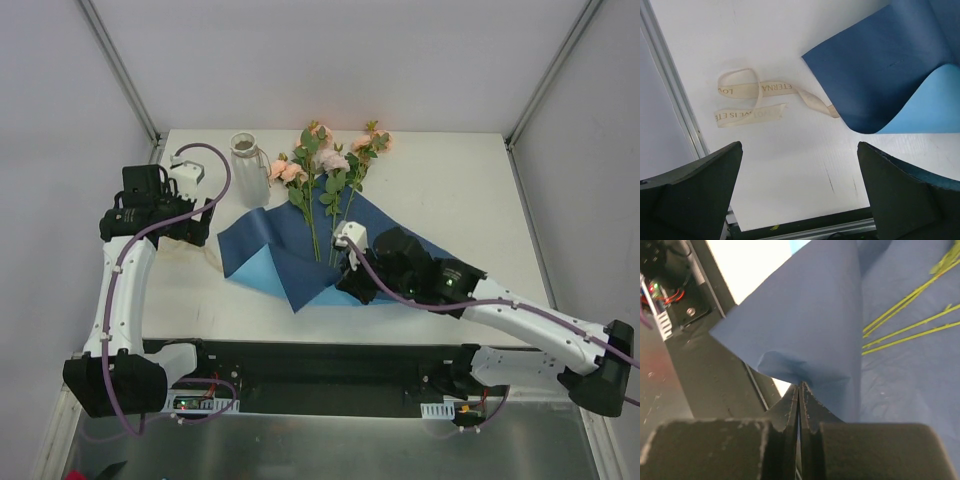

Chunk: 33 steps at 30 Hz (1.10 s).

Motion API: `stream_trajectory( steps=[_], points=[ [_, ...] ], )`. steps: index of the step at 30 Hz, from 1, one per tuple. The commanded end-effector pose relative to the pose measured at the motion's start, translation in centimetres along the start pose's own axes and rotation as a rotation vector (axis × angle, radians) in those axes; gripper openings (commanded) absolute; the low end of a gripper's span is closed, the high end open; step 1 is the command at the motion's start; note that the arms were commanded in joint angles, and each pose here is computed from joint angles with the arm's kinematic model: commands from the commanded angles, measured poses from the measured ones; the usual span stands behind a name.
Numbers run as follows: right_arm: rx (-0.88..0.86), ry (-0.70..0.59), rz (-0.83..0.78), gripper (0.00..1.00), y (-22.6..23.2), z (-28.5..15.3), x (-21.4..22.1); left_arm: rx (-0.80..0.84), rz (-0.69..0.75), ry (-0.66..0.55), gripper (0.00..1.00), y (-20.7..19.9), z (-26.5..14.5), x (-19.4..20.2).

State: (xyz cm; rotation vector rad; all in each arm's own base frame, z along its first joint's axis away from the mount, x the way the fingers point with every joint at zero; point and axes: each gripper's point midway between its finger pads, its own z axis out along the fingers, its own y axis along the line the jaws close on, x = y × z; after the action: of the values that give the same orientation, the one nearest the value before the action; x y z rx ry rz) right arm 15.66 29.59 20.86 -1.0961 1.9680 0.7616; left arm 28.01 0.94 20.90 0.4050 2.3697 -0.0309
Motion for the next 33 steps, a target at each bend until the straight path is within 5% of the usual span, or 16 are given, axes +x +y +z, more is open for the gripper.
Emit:
stream_trajectory(
  steps=[1,8,15,17,23,28,33],
  points=[
    [0.075,0.016,-0.008,0.01,1.7,-2.0,2.0,-0.045,-0.008,-0.029,0.99,0.9,-0.4,-1.3],
    [0.011,0.103,-0.017,0.01,6.1,-2.8,5.5,-0.043,-0.009,-0.039,0.99,0.8,-0.6,-1.4],
    [0.014,0.178,-0.068,0.36,9.4,-5.3,7.6,-0.048,0.003,-0.032,0.99,0.9,-0.3,-1.1],
    [0.0,0.196,-0.085,0.38,10.3,-6.6,7.4,-0.049,0.003,-0.03,0.99,1.0,-0.2,-1.2],
    [-0.026,0.116,-0.085,0.53,10.9,-10.6,3.4,-0.06,0.015,-0.026,0.99,1.4,-0.1,-1.3],
    [-0.064,-0.003,-0.081,0.74,11.0,-13.2,-0.3,-0.08,0.035,-0.014,0.99,1.7,-0.1,-1.0],
    [0.226,-0.136,-0.053,0.91,4.5,-13.2,-5.6,-0.093,0.015,0.013,0.99,2.0,0.3,-0.5]
  ],
)
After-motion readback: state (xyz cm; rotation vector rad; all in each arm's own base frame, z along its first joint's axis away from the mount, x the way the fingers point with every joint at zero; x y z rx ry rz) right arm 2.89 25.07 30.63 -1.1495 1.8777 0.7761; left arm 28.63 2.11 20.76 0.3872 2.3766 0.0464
